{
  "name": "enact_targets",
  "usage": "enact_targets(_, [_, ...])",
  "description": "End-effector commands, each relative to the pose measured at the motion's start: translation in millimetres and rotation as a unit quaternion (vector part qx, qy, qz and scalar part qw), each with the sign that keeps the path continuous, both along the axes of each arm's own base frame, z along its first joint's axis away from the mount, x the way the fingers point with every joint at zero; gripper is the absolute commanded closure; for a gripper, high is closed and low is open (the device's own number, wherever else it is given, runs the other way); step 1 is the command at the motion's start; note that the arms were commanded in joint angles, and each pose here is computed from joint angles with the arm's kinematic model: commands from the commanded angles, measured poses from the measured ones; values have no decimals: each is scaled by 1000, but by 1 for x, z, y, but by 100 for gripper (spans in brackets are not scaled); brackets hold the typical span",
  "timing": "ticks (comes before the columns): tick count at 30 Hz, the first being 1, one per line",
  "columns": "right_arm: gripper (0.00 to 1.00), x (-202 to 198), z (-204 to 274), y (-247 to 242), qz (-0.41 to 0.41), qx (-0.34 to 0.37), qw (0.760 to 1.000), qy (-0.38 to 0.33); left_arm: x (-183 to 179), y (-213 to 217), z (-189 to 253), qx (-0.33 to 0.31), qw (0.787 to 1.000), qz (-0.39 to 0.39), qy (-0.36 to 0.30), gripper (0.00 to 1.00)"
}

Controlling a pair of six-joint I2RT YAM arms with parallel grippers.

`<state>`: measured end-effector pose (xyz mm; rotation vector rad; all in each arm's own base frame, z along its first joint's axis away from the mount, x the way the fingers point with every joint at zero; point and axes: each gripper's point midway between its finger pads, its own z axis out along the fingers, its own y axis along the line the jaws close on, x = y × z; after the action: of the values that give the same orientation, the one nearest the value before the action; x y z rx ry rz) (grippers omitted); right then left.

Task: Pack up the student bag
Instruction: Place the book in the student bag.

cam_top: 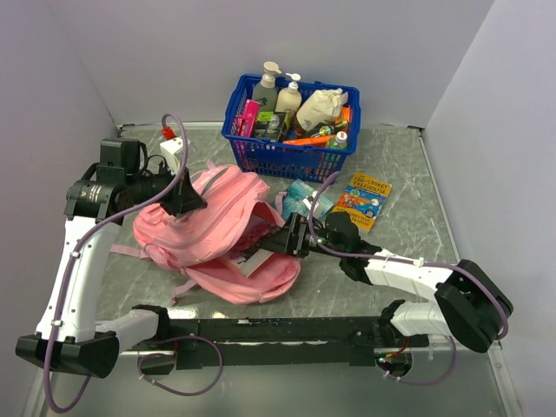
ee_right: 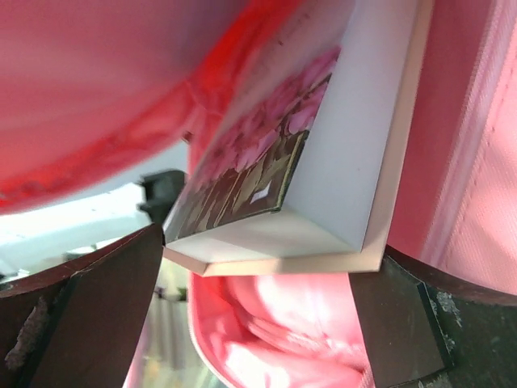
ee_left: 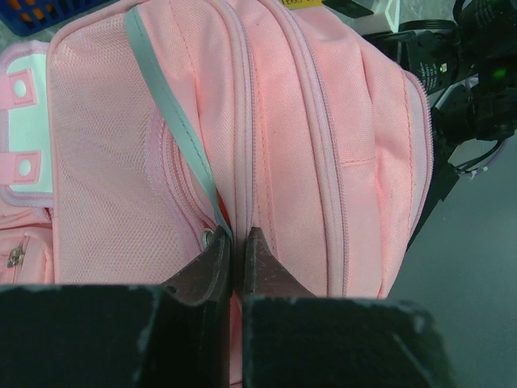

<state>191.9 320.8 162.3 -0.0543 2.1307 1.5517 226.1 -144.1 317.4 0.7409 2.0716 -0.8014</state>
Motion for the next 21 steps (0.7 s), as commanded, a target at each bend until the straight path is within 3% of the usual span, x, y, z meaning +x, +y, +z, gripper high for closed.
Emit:
enact_targets(1, [0, 11, 24, 9, -15, 72, 997, 9, 1, -23, 77, -74, 985, -63, -143, 99])
enact_targets(3, [0, 13, 35, 14, -10, 99, 995, 16, 3, -24, 78, -78, 985, -64, -139, 99])
enact_targets(7, [0, 20, 27, 23, -12, 87, 995, 56, 2, -25, 78, -79, 985, -67, -141, 99])
enact_targets(12, [0, 25, -7, 8, -65, -6, 990, 127, 0, -24, 72, -77, 985, -69, -137, 99])
enact_targets(15, [0, 26, -5, -10, -94, -15, 989, 113, 1, -23, 68, -74, 985, -68, -140, 99])
enact_targets(18, [18, 28, -3, -20, -104, -8, 989, 103, 3, -23, 63, -71, 986, -66, -139, 99])
enact_targets(19, [36, 27, -1, -20, -99, -1, 990, 100, 4, -23, 62, -69, 986, -65, -138, 99])
enact_targets(20, [46, 26, -2, -21, -99, 0, 990, 101, 5, -22, 61, -68, 986, -64, -139, 99])
enact_targets(21, [71, 25, -5, -22, -97, 1, 990, 104, 5, -22, 60, -66, 986, -64, -140, 99])
